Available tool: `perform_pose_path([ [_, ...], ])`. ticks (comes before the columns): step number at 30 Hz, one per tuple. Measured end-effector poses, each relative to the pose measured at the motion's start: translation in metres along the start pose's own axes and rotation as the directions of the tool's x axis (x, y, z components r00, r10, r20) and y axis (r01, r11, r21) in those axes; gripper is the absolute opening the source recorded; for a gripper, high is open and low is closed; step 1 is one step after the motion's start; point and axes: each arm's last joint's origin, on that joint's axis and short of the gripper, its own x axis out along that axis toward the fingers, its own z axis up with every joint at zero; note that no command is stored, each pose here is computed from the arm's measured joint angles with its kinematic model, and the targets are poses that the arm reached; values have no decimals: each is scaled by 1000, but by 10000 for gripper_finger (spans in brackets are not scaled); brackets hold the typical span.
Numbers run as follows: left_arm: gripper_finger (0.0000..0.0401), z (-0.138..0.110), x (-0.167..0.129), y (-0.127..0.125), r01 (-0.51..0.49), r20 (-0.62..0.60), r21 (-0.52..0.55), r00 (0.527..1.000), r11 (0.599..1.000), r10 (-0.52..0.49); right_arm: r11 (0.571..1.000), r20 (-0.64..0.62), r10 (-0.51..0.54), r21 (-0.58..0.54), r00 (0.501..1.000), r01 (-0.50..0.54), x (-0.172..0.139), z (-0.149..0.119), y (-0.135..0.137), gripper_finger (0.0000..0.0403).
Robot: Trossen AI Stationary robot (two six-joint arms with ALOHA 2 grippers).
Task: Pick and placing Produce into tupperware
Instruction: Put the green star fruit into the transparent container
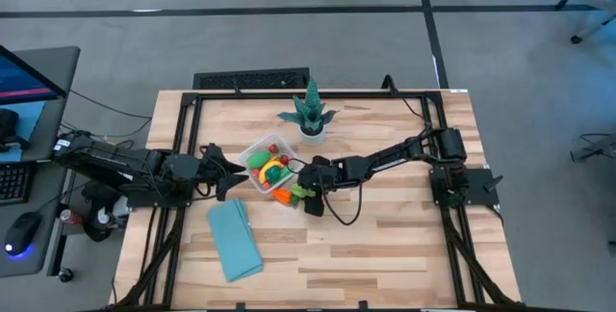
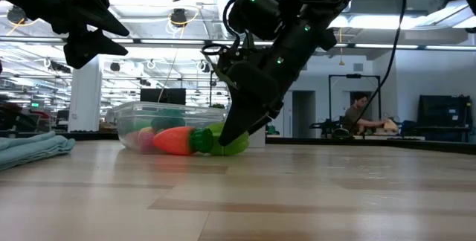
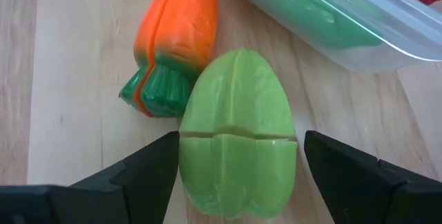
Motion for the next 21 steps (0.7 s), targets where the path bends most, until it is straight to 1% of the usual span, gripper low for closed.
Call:
perform_pose_path([
  [15,178,0,0,0,-6,5,0,1000,1000,6,1000,-13,-2,0,1000,2,0,-1,0,301],
  [17,178,0,0,0,-6,5,0,1000,1000,6,1000,-12,-2,2,1000,2,0,-1,0,296],
  [21,178,0,0,0,-6,5,0,1000,1000,6,1000,-13,-2,17,1000,2,0,-1,0,275],
])
